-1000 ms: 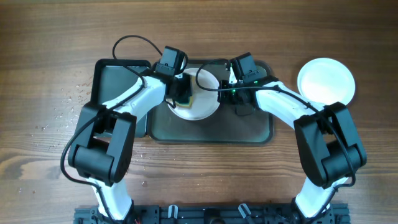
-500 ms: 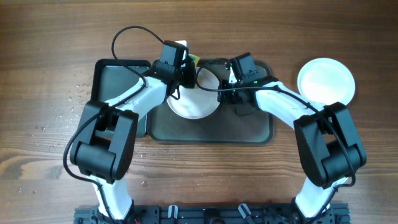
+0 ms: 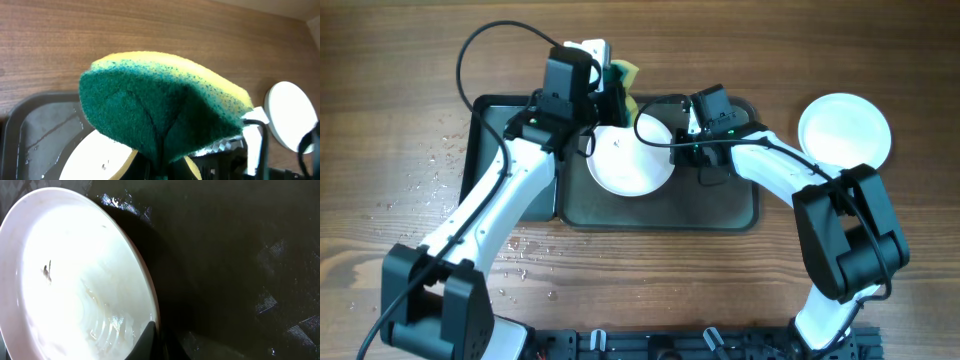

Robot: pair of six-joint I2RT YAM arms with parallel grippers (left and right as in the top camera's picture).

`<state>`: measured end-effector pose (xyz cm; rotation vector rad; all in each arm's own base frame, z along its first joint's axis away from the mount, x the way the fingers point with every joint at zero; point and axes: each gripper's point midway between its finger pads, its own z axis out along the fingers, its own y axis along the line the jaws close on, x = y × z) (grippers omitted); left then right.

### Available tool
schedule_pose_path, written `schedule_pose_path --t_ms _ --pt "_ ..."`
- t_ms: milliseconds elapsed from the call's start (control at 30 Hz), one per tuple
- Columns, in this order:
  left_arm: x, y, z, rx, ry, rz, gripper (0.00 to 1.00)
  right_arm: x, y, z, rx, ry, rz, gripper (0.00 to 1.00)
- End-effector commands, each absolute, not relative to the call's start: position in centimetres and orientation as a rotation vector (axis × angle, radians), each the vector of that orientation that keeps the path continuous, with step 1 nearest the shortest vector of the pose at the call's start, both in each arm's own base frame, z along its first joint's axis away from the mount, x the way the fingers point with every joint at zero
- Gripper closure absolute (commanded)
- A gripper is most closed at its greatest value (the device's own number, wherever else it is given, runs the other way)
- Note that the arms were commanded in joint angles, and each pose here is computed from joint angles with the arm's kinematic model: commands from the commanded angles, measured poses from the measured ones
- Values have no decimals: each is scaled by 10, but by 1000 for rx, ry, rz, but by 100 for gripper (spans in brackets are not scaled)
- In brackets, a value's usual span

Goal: Clean dirty plates on tray and stack at the side
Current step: 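Scrub the plate with the sponge while the right gripper holds it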

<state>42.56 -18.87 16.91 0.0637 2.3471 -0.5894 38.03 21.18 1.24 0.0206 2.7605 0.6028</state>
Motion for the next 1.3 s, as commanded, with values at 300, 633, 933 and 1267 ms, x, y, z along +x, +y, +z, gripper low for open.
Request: schedule_pose_path --t_ms 300,633,933,1267 --pt "446 -200 91 80 2450 -579 96 372 213 1 -6 2794 601 96" --pt "452 -198 60 14 2491 -582 96 373 213 1 -7 2791 602 96" --pt "459 -194 52 -12 2482 -532 96 374 214 1 -8 2787 603 96" --pt "435 -180 22 21 2629 -458 96 374 214 2 -9 2784 604 96"
